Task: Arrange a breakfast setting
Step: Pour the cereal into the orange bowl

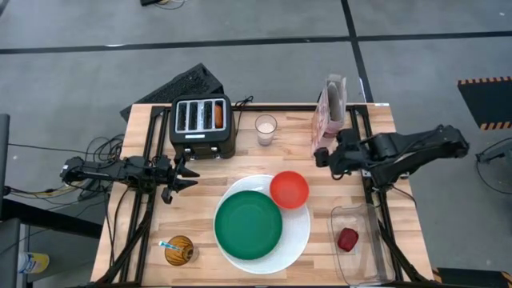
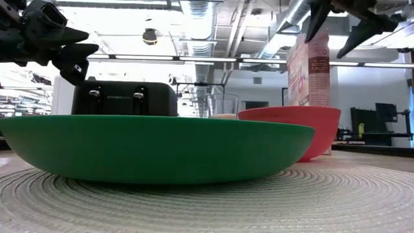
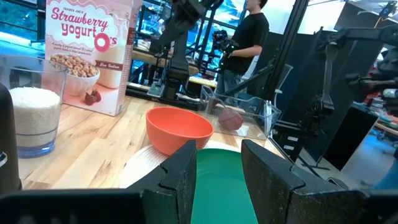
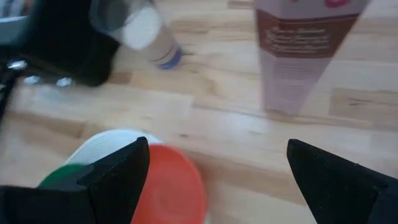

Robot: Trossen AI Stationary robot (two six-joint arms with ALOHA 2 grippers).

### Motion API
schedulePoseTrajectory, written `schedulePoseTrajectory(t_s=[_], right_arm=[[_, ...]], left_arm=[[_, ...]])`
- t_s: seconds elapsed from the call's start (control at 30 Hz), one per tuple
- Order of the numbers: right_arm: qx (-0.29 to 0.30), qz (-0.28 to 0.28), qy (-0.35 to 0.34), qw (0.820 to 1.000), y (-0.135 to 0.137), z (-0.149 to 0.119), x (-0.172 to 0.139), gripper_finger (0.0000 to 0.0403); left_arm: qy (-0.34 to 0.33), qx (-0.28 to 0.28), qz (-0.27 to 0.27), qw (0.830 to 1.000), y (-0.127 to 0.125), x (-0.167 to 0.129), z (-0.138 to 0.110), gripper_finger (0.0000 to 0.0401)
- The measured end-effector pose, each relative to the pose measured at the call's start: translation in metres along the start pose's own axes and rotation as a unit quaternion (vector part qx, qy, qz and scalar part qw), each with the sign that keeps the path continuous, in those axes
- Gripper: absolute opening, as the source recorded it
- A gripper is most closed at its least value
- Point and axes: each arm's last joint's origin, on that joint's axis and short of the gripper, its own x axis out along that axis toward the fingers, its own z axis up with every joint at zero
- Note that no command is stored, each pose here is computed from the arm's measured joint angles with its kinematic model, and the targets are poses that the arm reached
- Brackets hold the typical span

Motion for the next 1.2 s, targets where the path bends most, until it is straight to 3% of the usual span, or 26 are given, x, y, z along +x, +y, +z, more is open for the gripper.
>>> schedulePoseTrajectory(t_s=[0.17, 0.37, 0.63, 1.2], right_arm=[[-0.008, -0.06, -0.034, 0.998, 0.005, -0.008, 0.014, 0.04], [-0.042, -0.103, -0.121, 0.986, 0.013, -0.021, 0.03, 0.04], [-0.022, -0.146, -0.161, 0.976, 0.015, -0.043, 0.039, 0.04], [-0.051, -0.138, -0.235, 0.961, -0.011, -0.089, 0.07, 0.04]], left_arm=[[0.0, 0.0, 0.0, 1.0, 0.0, 0.0, 0.0, 0.0113], [0.0, 0.0, 0.0, 1.0, 0.0, 0.0, 0.0, 0.0113], [0.0, 0.0, 0.0, 1.0, 0.0, 0.0, 0.0, 0.0113], [0.0, 0.0, 0.0, 1.0, 0.0, 0.0, 0.0, 0.0113]])
